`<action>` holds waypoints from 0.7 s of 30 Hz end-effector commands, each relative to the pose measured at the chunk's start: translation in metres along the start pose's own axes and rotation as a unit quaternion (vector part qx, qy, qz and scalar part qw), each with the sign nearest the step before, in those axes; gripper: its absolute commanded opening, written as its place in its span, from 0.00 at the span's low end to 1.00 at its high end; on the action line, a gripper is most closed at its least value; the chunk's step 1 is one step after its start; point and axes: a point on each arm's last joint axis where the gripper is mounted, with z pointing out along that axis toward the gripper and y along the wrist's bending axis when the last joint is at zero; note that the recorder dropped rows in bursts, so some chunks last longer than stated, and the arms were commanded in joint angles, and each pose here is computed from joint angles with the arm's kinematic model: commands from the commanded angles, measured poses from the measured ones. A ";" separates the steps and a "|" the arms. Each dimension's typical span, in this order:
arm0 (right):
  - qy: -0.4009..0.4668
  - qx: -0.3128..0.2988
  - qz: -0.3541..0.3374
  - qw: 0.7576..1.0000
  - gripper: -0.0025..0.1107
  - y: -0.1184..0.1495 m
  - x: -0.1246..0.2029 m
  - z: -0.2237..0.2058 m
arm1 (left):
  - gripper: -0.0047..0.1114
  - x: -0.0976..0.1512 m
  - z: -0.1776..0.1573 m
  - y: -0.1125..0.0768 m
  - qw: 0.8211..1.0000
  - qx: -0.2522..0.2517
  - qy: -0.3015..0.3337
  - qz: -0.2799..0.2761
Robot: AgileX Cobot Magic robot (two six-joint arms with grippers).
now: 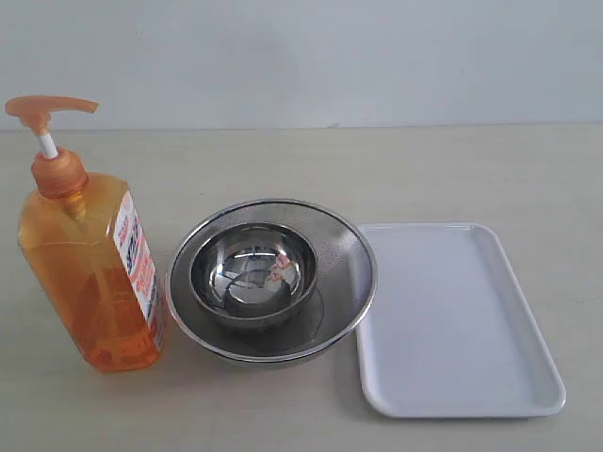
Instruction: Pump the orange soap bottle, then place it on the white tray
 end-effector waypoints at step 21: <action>-0.008 -0.001 -0.003 1.000 0.02 0.000 -0.001 0.000 | 0.08 -0.089 0.008 -0.005 0.998 -0.002 -0.065 -0.010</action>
